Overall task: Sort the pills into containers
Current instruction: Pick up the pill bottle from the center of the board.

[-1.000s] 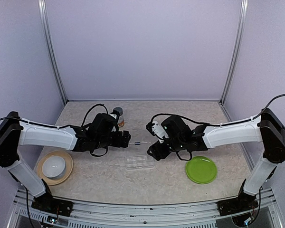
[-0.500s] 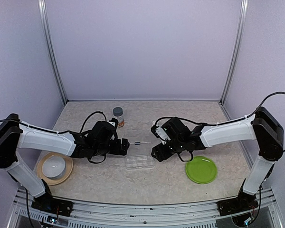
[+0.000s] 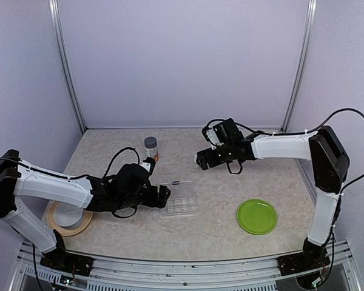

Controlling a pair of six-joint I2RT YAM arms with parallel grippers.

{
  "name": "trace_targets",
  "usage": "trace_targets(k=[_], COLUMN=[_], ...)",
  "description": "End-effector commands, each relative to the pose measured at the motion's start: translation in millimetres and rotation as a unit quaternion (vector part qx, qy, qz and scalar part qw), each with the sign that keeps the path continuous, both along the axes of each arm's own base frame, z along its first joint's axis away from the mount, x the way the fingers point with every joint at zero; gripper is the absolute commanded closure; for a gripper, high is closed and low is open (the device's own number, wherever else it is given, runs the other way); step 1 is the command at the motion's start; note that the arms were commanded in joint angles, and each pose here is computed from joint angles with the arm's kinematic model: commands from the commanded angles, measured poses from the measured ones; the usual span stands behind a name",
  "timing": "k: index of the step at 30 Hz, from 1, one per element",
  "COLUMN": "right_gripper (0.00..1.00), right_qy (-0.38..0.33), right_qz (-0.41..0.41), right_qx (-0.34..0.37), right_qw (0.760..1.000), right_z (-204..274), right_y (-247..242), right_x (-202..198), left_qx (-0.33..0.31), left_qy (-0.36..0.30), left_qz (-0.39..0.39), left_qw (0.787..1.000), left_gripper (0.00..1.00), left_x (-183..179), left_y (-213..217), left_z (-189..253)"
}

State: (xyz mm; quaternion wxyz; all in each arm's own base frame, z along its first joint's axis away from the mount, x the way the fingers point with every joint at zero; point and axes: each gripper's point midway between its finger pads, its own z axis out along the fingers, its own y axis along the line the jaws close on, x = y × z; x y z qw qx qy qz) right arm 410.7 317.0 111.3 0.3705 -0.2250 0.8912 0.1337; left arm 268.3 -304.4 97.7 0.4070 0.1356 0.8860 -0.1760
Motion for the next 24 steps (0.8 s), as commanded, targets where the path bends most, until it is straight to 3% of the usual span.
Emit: trace_targets(k=[1, 12, 24], right_gripper=[0.06, 0.16, 0.46], right_qy=[0.003, 0.019, 0.005], right_qz=[0.002, 0.009, 0.032], right_qx=[-0.035, -0.034, -0.030], right_qw=[0.999, 0.999, 0.999], right_z=[-15, -47, -51], right_y=[4, 19, 24], right_x=[29, 64, 65], left_qx=[0.020, 0.084, 0.156], left_qy=[-0.009, -0.013, -0.007], left_qz=[-0.015, -0.091, -0.097], left_qw=[1.000, 0.992, 0.983], left_gripper=[0.01, 0.01, 0.01], left_x=[-14, -59, -68], left_y=[-1, -18, -23], left_z=[0, -23, -61])
